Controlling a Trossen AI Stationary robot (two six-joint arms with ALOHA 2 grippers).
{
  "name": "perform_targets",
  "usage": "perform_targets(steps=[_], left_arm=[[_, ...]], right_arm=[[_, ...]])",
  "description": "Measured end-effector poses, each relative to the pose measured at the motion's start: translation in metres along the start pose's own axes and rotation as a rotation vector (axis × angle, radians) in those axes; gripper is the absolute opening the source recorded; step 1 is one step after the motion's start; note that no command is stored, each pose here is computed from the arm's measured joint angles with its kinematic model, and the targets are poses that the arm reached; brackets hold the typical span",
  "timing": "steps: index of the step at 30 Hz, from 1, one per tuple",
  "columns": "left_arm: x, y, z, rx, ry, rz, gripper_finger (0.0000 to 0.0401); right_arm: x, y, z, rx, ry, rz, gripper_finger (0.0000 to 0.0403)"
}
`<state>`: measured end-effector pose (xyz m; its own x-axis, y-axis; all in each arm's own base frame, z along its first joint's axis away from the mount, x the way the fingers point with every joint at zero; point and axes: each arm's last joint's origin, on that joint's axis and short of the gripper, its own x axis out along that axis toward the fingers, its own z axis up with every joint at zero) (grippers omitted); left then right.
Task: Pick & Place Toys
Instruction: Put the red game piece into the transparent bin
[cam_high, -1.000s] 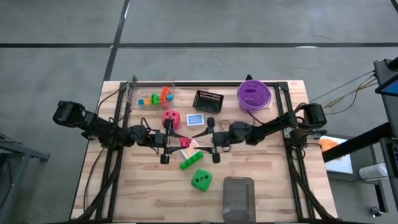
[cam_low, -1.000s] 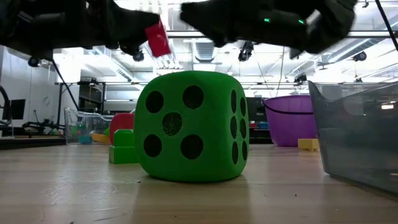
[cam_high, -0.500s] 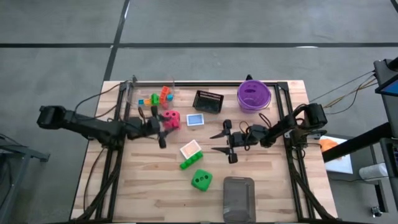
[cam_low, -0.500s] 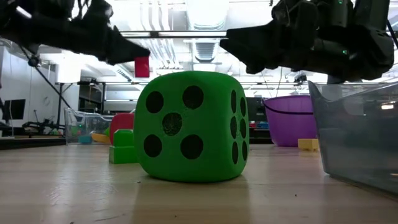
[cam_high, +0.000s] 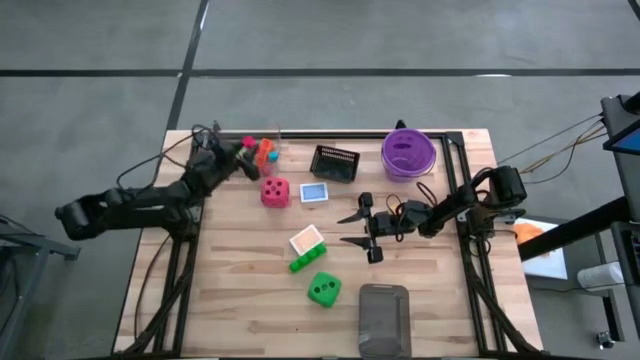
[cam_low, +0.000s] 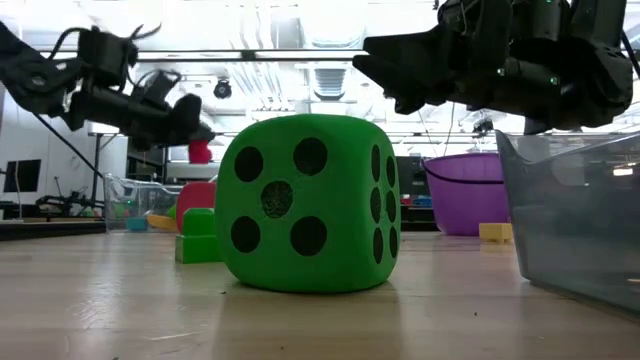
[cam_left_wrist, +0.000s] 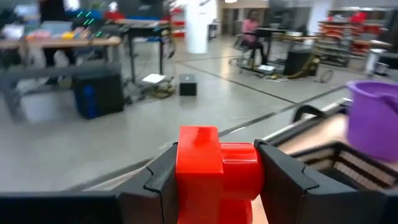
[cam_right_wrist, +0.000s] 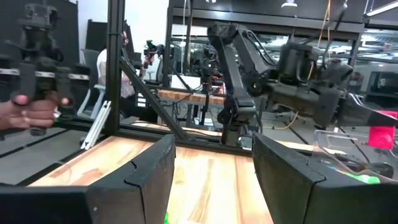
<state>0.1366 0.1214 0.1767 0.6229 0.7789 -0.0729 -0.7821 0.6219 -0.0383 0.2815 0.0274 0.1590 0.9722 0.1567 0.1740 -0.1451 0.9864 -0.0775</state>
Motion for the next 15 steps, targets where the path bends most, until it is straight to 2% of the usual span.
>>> perform_targets(steps=[4, 7, 15], left_arm=[[0.011, 0.027, -0.005, -0.078, 0.053, 0.044, 0.0162], [0.020, 0.038, -0.014, -0.104, 0.118, 0.069, 0.0162], [0.045, 0.040, -0.036, -0.132, 0.271, 0.082, 0.0167]], right_arm=[[0.000, 0.000, 0.000, 0.000, 0.001, 0.000, 0.0210], [0.000, 0.000, 0.000, 0.000, 0.002, 0.000, 0.0210], [0.000, 0.000, 0.000, 0.000, 0.004, 0.000, 0.0210]])
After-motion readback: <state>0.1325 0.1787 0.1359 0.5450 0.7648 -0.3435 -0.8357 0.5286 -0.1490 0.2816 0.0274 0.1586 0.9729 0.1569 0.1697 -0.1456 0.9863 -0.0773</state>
